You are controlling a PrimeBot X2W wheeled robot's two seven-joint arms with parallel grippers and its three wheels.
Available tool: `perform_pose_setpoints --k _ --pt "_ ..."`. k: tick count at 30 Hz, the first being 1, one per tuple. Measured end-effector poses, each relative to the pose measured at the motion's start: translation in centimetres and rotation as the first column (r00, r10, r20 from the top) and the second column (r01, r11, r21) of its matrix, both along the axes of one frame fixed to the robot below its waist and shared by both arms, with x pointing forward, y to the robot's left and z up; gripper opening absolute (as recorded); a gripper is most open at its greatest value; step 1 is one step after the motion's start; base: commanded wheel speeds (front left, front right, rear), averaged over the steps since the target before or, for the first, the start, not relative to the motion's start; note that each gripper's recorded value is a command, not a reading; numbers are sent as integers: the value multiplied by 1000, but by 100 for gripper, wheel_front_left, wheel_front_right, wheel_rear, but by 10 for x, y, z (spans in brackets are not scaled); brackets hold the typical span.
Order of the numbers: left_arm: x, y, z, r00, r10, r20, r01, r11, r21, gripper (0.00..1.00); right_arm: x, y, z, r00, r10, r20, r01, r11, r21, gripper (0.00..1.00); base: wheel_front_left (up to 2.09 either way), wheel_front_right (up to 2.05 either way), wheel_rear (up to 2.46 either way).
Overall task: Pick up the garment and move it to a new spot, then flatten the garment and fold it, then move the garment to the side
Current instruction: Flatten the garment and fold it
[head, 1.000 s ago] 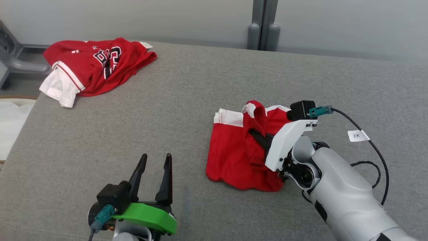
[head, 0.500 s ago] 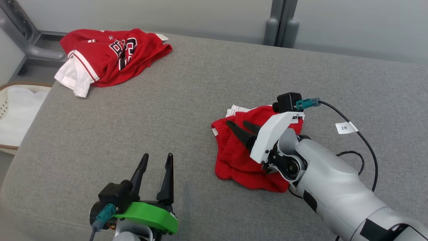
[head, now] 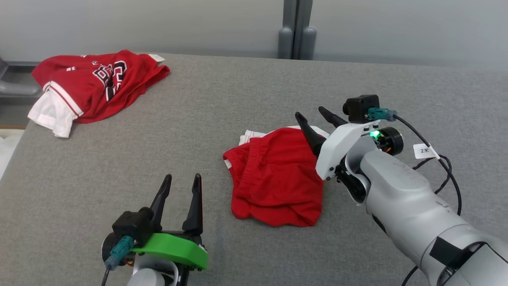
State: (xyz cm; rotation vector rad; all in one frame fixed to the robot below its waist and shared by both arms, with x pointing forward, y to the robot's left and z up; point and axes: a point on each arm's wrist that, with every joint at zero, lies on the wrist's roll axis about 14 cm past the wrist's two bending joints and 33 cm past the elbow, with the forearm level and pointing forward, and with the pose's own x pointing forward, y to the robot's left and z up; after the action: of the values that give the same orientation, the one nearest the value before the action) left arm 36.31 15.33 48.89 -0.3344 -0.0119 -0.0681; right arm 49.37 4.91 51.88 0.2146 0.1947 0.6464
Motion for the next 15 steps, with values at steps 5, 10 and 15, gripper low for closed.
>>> perform_pose_setpoints --k 5,10,15 --pt "7 -7 0 1000 -23 2 23 1000 11 100 16 -51 26 988 -120 96 121 993 -2 100 0 0 0" --pt "9 -14 -1 999 -46 1 46 999 28 100 1 -117 13 956 -265 129 267 964 7 100 0 0 0" --pt "3 -16 -6 999 -50 -15 50 998 24 100 -34 -160 2 906 -386 173 389 921 17 100 0 0 0"
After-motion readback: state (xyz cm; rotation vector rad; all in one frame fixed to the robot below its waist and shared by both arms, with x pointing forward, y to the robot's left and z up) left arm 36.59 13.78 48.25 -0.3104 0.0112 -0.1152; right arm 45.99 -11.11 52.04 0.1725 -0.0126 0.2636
